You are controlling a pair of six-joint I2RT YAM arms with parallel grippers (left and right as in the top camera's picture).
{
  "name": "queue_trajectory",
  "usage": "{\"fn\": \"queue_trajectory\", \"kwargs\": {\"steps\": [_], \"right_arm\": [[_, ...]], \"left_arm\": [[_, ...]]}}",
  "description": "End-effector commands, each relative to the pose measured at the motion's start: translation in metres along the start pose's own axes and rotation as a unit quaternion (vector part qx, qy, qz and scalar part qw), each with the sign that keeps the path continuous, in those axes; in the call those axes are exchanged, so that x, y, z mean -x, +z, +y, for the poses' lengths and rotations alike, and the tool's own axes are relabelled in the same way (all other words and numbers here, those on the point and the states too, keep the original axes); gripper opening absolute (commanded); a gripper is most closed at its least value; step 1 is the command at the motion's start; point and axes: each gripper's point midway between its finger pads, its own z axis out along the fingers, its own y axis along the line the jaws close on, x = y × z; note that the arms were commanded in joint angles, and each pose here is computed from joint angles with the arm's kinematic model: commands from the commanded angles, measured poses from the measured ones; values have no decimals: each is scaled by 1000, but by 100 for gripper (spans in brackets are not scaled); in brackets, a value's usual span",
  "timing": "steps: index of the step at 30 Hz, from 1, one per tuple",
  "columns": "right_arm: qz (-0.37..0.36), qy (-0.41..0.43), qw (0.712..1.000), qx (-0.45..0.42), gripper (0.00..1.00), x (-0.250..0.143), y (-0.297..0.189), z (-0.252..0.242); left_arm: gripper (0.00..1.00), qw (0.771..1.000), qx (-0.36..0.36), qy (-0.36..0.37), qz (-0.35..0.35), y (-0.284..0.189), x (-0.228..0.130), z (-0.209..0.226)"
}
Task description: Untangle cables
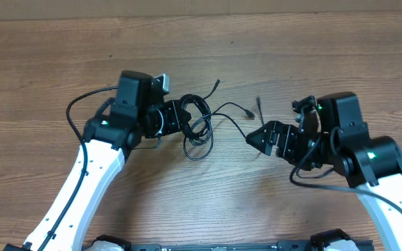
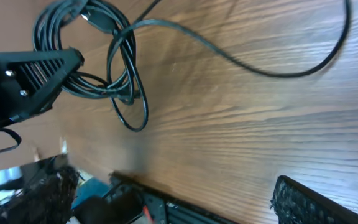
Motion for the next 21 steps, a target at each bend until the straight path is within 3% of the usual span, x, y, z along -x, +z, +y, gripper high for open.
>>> {"fn": "queue_trajectory", "kwargs": {"steps": [1, 4, 10, 14, 18, 21], "right_arm": [[25, 5, 999, 33, 100, 1, 4, 13], [44, 4, 999, 30, 99, 2, 18, 14], [59, -28, 997, 31, 84, 9, 48, 23], [50, 10, 999, 16, 82, 20, 64, 20], [52, 38, 998, 13, 71, 27, 75, 17], [56, 44, 997, 10, 68, 28, 79, 15]], "left_arm": [[4, 998, -58, 5, 7, -9, 1, -26], [4, 996, -85, 16, 7, -10, 4, -37], [4, 994, -104, 28, 1, -12, 7, -45], [4, 994, -108, 28, 4, -12, 6, -47], [4, 993, -114, 29, 8, -13, 5, -49], [4, 993, -114, 29, 8, -13, 5, -49]]}}
